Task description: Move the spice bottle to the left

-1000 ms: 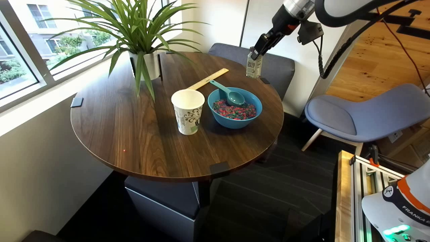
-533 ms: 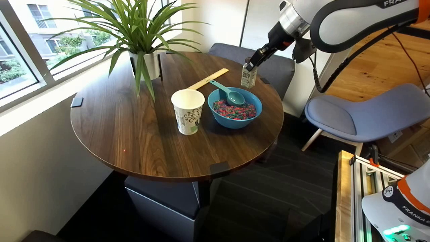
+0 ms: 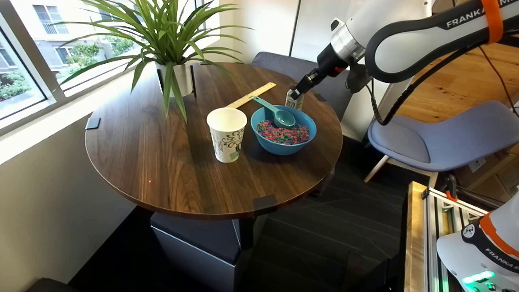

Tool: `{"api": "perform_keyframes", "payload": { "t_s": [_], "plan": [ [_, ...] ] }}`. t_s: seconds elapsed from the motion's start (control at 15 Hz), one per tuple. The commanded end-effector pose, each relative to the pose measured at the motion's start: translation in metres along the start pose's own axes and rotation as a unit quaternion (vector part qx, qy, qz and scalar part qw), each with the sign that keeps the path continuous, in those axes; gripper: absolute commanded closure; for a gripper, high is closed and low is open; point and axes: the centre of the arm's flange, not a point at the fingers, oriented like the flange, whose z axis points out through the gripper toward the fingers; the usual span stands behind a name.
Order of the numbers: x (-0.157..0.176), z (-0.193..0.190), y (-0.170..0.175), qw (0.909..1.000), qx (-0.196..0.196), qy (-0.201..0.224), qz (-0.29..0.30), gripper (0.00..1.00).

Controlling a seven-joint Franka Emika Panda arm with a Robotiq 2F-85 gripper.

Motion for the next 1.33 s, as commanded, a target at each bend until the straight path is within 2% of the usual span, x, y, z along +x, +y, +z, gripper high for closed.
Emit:
{"api": "perform_keyframes", "payload": {
  "t_s": [0.0,0.07,0.13,0.4,0.47,0.67,0.93,1.07,1.13,1.27],
  "plan": [
    [-0.007,0.007,0.001,0.9996,0.022,-0.009,-0.011,0.53],
    [-0.007,0.006,0.002,0.9997,0.021,-0.008,-0.013,0.27],
    [-0.007,0.006,0.002,0.9997,0.020,-0.009,-0.014,0.27],
    [-0.008,-0.009,0.019,0.9995,-0.002,-0.020,-0.024,0.01],
    [-0.008,-0.015,0.022,0.9995,0.001,-0.018,-0.026,0.00],
    [-0.009,-0.046,0.015,0.9963,0.051,0.014,-0.068,0.00],
    [-0.003,-0.096,-0.002,0.9829,0.111,0.057,-0.136,0.00],
    [-0.008,-0.125,-0.006,0.9797,0.117,0.030,-0.160,0.00],
    [-0.013,-0.138,-0.005,0.9780,0.126,0.002,-0.166,0.00],
    [-0.019,-0.166,0.001,0.9712,0.142,-0.024,-0.189,0.00]
  ]
}}
